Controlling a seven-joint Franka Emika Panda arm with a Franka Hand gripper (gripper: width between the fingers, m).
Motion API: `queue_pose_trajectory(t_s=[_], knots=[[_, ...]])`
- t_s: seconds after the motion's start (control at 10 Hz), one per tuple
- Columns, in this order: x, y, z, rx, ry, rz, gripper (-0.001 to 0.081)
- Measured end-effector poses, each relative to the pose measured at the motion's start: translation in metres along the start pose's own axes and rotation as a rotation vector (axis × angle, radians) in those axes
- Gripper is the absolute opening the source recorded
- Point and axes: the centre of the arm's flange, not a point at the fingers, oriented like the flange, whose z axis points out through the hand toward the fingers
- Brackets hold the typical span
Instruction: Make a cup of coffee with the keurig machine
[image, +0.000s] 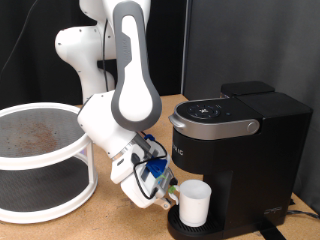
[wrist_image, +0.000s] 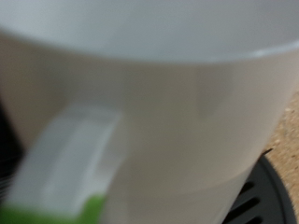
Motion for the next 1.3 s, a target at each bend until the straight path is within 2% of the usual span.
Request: queue_pose_trajectory(t_s=[0.1,0.2,0.3,0.6,0.8,1.0,1.3], knots=[[-0.001,0.001,-0.006,0.013,-0.02,0.007,0.0759],[-0.003,0.002,-0.014,0.028,-0.038,0.013,0.0759],[-0.005,0.003,-0.025,0.05,-0.057,0.019,0.08],[-0.014,0.011,-0.058,0.103,-0.095,0.042,0.08],[-0.018,0.013,-0.08,0.121,-0.058,0.077,0.08],[-0.018,0.011,-0.079,0.133,-0.073,0.061,0.08],[-0.007,-0.002,-0.098,0.241,-0.071,-0.001,0.08]])
